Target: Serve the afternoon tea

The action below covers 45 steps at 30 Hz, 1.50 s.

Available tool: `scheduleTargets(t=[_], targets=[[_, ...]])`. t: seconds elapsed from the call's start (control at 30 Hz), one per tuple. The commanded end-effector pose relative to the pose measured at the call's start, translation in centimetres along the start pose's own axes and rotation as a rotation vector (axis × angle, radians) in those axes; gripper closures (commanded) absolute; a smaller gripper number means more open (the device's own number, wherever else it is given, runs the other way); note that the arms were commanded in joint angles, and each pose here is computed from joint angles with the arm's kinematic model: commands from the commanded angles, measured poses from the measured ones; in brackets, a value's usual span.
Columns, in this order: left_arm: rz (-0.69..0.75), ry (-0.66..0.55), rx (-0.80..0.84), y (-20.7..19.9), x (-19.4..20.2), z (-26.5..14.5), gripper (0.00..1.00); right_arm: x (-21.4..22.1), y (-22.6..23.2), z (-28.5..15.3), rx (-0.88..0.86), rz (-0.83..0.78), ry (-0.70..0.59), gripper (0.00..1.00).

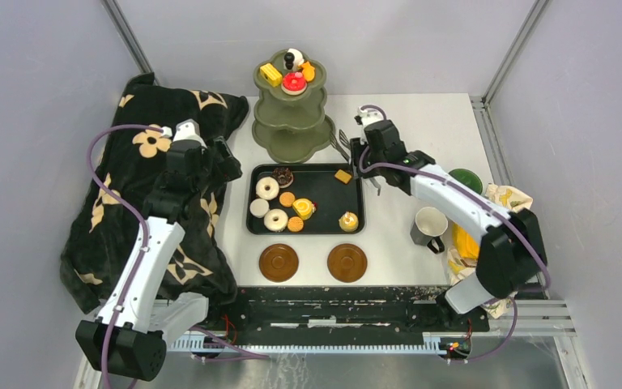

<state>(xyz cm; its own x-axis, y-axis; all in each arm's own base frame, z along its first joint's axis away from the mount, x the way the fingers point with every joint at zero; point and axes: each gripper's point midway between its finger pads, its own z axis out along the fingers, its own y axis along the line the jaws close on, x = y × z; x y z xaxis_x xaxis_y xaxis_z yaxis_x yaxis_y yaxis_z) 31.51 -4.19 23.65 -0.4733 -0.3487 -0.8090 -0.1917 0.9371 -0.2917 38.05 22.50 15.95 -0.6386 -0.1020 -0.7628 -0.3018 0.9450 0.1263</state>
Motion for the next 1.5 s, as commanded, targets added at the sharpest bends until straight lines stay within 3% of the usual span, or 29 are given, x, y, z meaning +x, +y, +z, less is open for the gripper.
scheduleTargets(t=[0.0,0.17,0.37,0.83,1.47], targets=[[-0.007,-0.003,0.048,-0.5,0.3,-0.8,0.01,1.3,0.3,-3.8,-0.049,0.018,0.028,0.59],[-0.008,0.016,0.068,-0.6,1.2,-0.9,0.01,4.2,-0.1,-5.7,-0.053,-0.035,0.141,0.57],[-0.007,0.018,0.078,-0.8,1.3,-1.0,0.01,5.3,-0.5,-4.9,-0.044,-0.107,0.210,0.55],[-0.005,0.015,0.055,-0.5,1.1,-0.9,0.01,4.7,-1.6,-2.3,0.022,-0.181,0.225,0.53],[-0.007,0.011,0.055,-0.6,0.9,-0.8,0.01,6.0,-1.7,-2.9,0.018,-0.171,0.269,0.52]])
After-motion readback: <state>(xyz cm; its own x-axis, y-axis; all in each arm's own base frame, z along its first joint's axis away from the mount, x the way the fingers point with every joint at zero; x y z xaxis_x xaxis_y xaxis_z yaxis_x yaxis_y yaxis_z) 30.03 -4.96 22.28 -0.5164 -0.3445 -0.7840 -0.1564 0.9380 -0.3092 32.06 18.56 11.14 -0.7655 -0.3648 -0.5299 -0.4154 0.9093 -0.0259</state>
